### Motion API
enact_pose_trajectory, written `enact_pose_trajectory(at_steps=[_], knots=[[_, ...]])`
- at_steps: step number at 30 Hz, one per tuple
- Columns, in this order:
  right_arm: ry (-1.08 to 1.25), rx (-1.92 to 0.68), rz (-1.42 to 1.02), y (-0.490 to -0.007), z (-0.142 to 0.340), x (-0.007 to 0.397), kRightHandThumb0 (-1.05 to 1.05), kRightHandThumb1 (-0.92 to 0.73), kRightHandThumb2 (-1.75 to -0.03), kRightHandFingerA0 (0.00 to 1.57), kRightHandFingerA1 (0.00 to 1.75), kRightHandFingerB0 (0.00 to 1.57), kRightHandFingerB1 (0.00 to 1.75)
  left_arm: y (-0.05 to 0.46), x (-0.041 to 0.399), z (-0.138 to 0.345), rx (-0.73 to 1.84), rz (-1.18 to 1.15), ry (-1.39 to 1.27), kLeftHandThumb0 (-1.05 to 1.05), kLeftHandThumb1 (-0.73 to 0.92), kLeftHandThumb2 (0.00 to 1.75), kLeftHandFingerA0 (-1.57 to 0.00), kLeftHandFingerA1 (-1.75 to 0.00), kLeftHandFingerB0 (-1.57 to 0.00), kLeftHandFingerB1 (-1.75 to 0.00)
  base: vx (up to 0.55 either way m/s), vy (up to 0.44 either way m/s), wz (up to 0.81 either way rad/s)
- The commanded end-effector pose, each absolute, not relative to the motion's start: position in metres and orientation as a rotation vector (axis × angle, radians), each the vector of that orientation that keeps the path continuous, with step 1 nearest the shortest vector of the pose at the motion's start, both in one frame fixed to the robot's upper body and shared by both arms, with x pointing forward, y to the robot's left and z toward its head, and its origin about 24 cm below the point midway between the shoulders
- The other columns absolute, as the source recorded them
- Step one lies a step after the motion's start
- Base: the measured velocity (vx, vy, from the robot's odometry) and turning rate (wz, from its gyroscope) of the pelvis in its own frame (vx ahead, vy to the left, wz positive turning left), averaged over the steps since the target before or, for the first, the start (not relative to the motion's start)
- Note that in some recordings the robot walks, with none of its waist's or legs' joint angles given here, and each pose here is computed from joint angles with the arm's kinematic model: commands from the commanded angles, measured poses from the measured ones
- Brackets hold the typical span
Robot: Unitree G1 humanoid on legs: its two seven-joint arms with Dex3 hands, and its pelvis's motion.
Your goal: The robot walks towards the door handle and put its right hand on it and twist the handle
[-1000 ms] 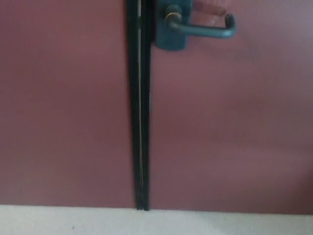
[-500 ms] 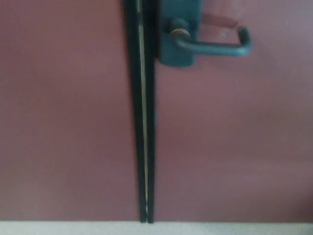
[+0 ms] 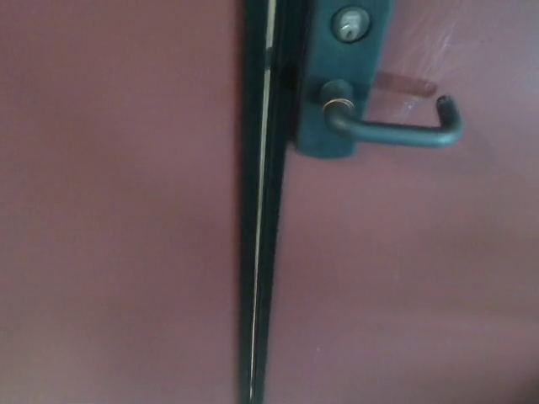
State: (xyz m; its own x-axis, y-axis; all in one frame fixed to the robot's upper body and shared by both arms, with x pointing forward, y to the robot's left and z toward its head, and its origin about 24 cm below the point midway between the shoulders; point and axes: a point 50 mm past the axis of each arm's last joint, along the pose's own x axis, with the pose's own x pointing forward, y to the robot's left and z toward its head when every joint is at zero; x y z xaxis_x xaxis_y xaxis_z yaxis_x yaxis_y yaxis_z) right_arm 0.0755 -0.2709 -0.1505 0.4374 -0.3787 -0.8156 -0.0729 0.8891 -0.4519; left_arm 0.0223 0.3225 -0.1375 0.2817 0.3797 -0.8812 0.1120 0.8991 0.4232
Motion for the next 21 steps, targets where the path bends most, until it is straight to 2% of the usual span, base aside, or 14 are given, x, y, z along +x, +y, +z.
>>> enact_pose_trajectory(at_steps=[1,6,11,12,13,14,18,19,21], knots=[[1.1,-0.474,-0.171,-0.271,-0.149,0.087,-0.14,-0.64,-0.58,0.69,0.51,0.5,0.43,0.321,0.028,-0.138,0.436,0.186,1.284,-0.33,0.62,0.59,-0.63,-0.49,-0.42,-0.37,0.12,0.079,-0.1],[1.117,-0.49,-0.161,-0.271,-0.15,0.079,-0.14,-0.64,-0.58,0.69,0.51,0.51,0.44,0.321,0.019,-0.139,0.456,0.172,1.297,-0.33,0.62,0.59,-0.63,-0.5,-0.42,-0.37,0.05,0.002,-0.01],[1.129,-0.477,-0.168,-0.271,-0.151,0.076,-0.14,-0.64,-0.58,0.69,0.51,0.5,0.44,0.32,0.016,-0.139,0.461,0.17,1.306,-0.33,0.62,0.58,-0.63,-0.5,-0.43,-0.37,0.09,0.198,-0.06],[1.135,-0.459,-0.179,-0.271,-0.151,0.076,-0.14,-0.65,-0.58,0.68,0.51,0.49,0.43,0.32,0.016,-0.139,0.462,0.164,1.311,-0.41,0.51,0.8,-0.57,-0.6,-0.35,-0.48,0.16,0.201,0.4],[1.137,-0.451,-0.184,-0.271,-0.151,0.076,-0.14,-0.65,-0.58,0.68,0.51,0.49,0.43,0.32,0.016,-0.139,0.463,0.161,1.313,-0.41,0.51,0.8,-0.57,-0.6,-0.35,-0.48,0.07,0.03,-0.41],[1.128,-0.454,-0.183,-0.27,-0.151,0.08,-0.14,-0.65,-0.58,0.69,0.51,0.49,0.43,0.321,0.02,-0.139,0.459,0.162,1.301,-0.34,0.62,0.58,-0.63,-0.51,-0.43,-0.37,0.46,0.047,-0.03],[1.114,-0.458,-0.174,-0.27,-0.15,0.079,-0.13,-0.65,-0.58,0.69,0.51,0.5,0.44,0.32,0.019,-0.139,0.45,0.165,1.295,-0.33,0.63,0.58,-0.64,-0.52,-0.44,-0.37,0.05,0.089,-0.01],[1.109,-0.46,-0.17,-0.27,-0.15,0.08,-0.13,-0.65,-0.58,0.69,0.51,0.51,0.44,0.321,0.02,-0.138,0.45,0.164,1.292,-0.41,0.51,0.8,-0.57,-0.61,-0.36,-0.48,0.22,0.059,0.0],[1.098,-0.468,-0.163,-0.27,-0.149,0.085,-0.13,-0.65,-0.58,0.69,0.51,0.51,0.44,0.321,0.022,-0.138,0.443,0.166,1.283,-0.42,0.51,0.79,-0.6,-0.61,-0.38,-0.48,0.13,0.035,0.05]])
